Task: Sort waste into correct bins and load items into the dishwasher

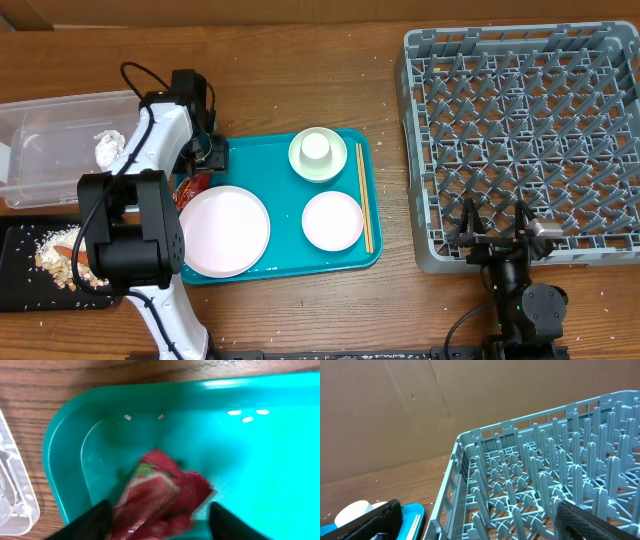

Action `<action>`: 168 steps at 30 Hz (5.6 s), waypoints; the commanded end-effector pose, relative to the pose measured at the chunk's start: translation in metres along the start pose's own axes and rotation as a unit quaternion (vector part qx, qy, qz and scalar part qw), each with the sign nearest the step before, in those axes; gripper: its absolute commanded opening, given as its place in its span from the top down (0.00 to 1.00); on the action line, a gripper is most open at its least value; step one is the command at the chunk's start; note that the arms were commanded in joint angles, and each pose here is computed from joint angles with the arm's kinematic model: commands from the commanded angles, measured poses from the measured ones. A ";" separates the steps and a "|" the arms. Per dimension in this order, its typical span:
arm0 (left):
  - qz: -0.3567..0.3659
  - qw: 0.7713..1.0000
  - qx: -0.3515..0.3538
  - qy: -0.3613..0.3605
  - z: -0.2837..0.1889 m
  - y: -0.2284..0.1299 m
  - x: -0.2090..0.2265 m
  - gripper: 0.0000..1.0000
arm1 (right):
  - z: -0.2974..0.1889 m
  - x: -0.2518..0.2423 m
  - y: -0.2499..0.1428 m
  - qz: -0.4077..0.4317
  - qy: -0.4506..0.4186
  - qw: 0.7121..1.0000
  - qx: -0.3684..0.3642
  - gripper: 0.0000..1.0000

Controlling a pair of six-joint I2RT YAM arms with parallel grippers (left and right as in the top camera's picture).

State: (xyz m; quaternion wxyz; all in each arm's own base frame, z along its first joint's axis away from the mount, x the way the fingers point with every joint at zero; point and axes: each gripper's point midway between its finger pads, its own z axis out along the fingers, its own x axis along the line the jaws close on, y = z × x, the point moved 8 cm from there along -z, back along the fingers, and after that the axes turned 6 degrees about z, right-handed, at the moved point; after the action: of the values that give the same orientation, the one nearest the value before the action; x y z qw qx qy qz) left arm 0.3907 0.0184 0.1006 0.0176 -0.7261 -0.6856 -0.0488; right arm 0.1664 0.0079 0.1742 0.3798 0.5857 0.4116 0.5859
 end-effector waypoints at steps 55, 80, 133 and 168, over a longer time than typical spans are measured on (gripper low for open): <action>-0.402 0.908 -0.120 -0.025 -0.158 -0.005 0.184 0.00 | 0.000 -0.002 -0.001 -0.002 -0.004 1.000 -0.004 0.00; -0.079 0.994 -0.047 -0.066 -0.156 0.025 -0.057 0.00 | 0.000 -0.002 -0.001 -0.002 -0.004 1.000 -0.004 0.00; -0.176 0.979 -0.036 -0.097 -0.148 0.027 -0.025 0.00 | -0.044 0.087 0.062 0.267 0.365 0.888 0.086 0.00; -0.176 0.979 -0.036 -0.097 -0.148 0.027 -0.025 0.00 | 0.042 0.231 0.005 -0.059 0.122 0.836 0.531 0.00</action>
State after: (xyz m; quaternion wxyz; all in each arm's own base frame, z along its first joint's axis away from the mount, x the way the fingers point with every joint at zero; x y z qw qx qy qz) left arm 0.4116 -0.0180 0.2444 -0.0807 -0.5981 -0.7973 -0.0086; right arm 0.1981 0.2034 0.2776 -0.0362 0.5921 0.7269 0.3461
